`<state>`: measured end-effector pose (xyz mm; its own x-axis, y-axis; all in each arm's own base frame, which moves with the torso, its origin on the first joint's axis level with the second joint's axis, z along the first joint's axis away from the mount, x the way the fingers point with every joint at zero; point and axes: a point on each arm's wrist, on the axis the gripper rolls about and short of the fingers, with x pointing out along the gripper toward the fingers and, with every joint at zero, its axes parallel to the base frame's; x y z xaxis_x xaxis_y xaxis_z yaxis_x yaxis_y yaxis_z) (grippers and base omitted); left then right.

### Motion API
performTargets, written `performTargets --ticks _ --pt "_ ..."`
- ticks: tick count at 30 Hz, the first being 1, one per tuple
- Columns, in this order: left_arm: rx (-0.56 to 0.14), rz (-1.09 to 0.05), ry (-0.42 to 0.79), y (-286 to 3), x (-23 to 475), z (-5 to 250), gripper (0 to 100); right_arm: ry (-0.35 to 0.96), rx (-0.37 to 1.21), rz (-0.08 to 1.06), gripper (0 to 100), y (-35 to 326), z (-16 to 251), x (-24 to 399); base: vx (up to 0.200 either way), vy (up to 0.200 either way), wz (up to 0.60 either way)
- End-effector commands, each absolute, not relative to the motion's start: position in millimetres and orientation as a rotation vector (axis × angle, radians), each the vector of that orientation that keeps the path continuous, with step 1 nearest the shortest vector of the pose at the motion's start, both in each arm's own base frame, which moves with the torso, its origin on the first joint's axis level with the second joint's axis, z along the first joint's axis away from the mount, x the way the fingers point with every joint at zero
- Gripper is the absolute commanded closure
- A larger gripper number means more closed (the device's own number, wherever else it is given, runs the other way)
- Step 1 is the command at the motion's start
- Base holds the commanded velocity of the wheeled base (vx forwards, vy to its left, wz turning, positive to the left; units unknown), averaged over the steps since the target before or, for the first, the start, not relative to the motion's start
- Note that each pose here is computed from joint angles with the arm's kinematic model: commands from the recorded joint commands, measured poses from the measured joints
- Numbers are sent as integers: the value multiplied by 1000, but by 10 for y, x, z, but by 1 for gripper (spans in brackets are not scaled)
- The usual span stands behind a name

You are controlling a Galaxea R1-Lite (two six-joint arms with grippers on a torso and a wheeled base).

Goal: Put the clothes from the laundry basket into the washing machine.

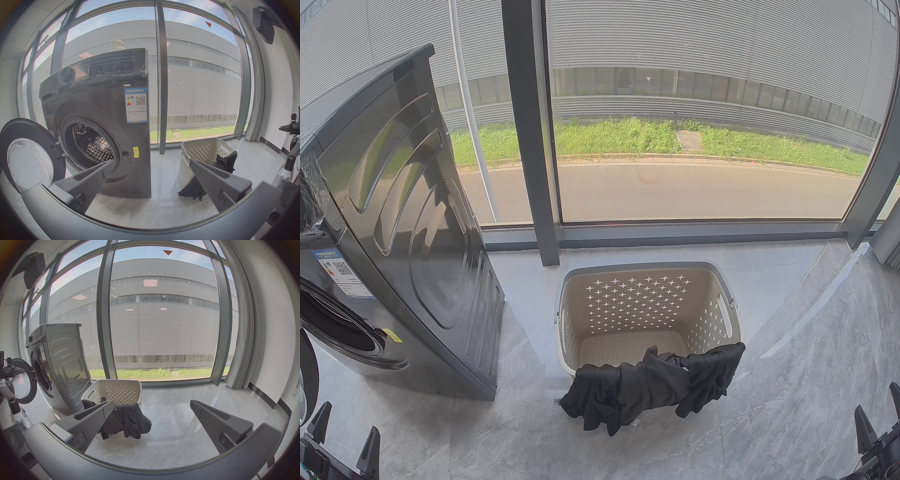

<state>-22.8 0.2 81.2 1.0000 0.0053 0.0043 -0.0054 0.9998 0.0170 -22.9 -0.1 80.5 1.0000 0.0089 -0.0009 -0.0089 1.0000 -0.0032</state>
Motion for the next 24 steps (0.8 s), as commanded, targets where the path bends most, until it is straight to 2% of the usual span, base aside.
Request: performTargets --ticks 1,5,7,8,9,10,11,14,15,16,18,24 --pt "15 5 -6 2 -229 764 0 6 -3 11 0 0 754 -230 0 0 0" --pt "15 5 -6 2 -229 764 0 -9 -5 11 0 0 767 -229 0 0 0" --pt "14 5 -6 2 -229 764 0 -126 -2 23 0 0 1055 -316 0 0 0" --pt "14 5 -6 2 -229 764 0 -172 5 36 0 1 1440 -361 0 0 0" --pt "14 5 -6 2 -229 764 0 -172 5 36 0 1 1440 -361 0 0 0" --pt "15 3 -6 2 -229 764 0 -126 6 60 0 0 1737 -251 0 0 0" --pt "15 -3 -6 1 -229 764 0 -95 6 89 0 1 1824 -176 0 0 0" --pt "12 -11 -6 -1 -229 764 0 -15 6 153 0 12 1845 -26 0 0 0" --pt "14 -11 -6 -1 -229 764 0 124 3 203 0 45 1808 214 0 0 0" --pt "14 -11 -6 -1 -229 764 0 124 3 203 0 45 1808 214 0 0 0" --pt "11 -11 -6 -1 -229 764 0 266 1 253 0 101 1747 494 0 0 0" --pt "12 -11 -6 -1 -229 764 0 452 1 329 0 206 1628 902 0 0 0"
